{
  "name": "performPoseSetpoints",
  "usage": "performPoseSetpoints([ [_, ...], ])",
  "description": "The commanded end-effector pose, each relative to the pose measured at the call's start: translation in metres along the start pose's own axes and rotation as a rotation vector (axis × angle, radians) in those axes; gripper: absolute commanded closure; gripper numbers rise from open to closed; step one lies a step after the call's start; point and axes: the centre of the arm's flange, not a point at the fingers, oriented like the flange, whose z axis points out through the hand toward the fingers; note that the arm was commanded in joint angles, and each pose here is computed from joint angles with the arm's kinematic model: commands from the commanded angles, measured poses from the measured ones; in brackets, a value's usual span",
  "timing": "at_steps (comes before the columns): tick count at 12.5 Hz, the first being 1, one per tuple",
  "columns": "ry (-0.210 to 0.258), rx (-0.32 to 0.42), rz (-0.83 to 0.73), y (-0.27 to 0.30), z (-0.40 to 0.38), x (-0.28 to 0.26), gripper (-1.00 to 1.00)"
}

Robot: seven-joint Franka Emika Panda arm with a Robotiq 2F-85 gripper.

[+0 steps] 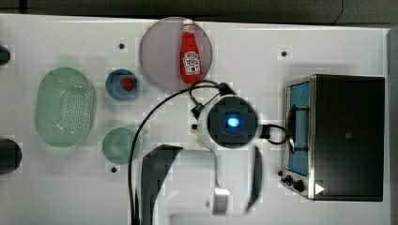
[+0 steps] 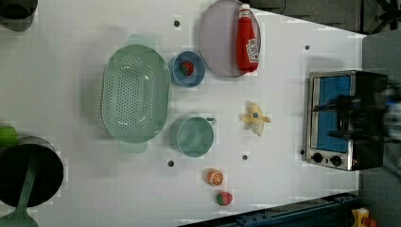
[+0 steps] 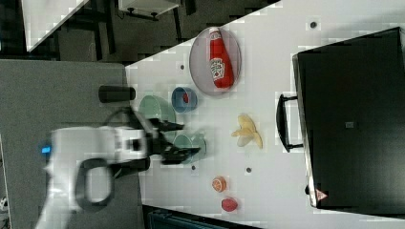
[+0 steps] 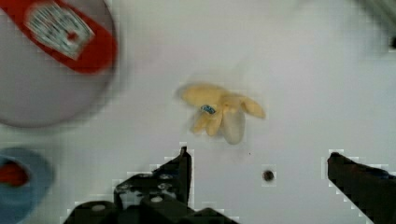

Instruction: Pick Banana and place it in mug.

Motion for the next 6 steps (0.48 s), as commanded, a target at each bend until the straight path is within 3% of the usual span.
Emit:
performPoseSetpoints([
  [1,0.024,0.017,-0.046,0.011,0.035,0.004,-1.0],
  [6,0.021,0.003,-0.044,0.016,0.134,0.001,-1.0],
])
